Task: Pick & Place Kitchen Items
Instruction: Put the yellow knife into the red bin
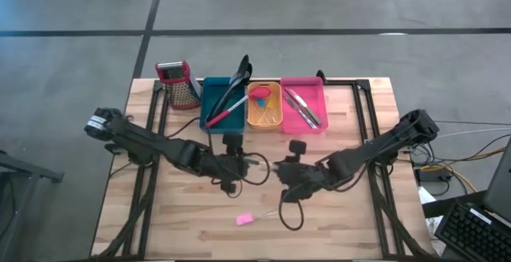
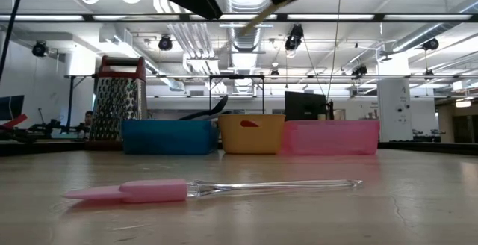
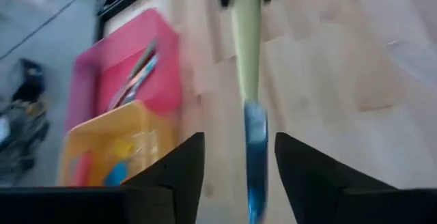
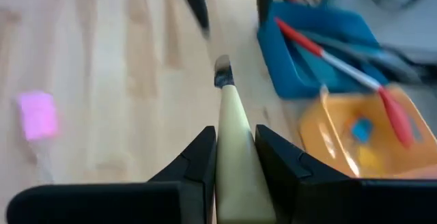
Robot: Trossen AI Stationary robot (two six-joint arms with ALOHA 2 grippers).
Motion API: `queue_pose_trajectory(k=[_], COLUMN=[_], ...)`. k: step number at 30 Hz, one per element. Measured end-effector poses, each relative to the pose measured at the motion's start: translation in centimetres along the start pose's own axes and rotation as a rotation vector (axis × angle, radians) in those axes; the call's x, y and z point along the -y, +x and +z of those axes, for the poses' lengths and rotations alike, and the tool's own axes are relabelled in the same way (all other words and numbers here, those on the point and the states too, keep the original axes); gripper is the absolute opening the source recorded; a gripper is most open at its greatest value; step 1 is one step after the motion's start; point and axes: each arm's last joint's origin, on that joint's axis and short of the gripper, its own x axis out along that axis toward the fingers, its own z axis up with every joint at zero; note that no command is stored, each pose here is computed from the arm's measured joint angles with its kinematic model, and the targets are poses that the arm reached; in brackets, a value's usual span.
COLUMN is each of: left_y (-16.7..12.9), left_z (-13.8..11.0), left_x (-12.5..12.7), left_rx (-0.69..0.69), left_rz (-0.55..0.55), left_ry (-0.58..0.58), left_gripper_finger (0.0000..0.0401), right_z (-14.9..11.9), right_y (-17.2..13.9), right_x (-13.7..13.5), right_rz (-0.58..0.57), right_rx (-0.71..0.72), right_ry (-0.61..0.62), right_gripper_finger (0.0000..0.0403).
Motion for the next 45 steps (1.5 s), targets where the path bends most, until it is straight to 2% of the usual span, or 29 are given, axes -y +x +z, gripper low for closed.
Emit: queue_pose_trajectory(k=[4, 8, 13, 17, 25, 31, 35, 40, 45], left_y=[-1.6, -2.5, -3.3, -2.9, -1.4, -1.5, -1.9, -2.2, -2.2], left_z=[-0.4, -1.5, -3.0, -4.5, -7.1, -7.3, -7.3, -7.5, -7.5], left_x=[-1.1, -1.8, -1.9, -1.4, -0.1, -0.2, -0.4, -0.5, -0.5], left_rx=[-0.035, -0.043, -0.014, 0.042, 0.236, 0.364, 0.379, 0.391, 0.393], left_rz=[0.101, 0.204, 0.218, 0.224, 0.249, 0.284, 0.281, 0.272, 0.272], left_ry=[-0.019, -0.057, -0.148, -0.19, -0.264, -0.271, -0.298, -0.314, -0.317], left_gripper_finger=[0.0188, 0.0185, 0.0185, 0.0184, 0.0183, 0.0183, 0.0183, 0.0183, 0.0182], right_z=[-1.3, -2.4, -3.3, -4.3, -8.7, -11.9, -13.9, -16.6, -17.5], right_y=[-0.7, -1.7, -3.3, -4.2, -5.7, -5.2, -4.3, -2.7, -1.1], right_x=[1.0, 2.4, 4.5, 6.6, 10.7, 12.2, 13.8, 15.6, 16.9], right_rz=[-0.096, -0.274, -0.481, -0.562, -0.611, -0.519, -0.484, -0.477, -0.412], right_rx=[-0.103, -0.148, -0.124, -0.104, -0.026, 0.117, 0.169, 0.162, 0.222], right_ry=[0.042, 0.062, 0.113, 0.165, 0.347, 0.443, 0.491, 0.564, 0.617], right_gripper_finger=[0.007, 0.007, 0.007, 0.007, 0.007, 0.007, 0.007, 0.007, 0.007])
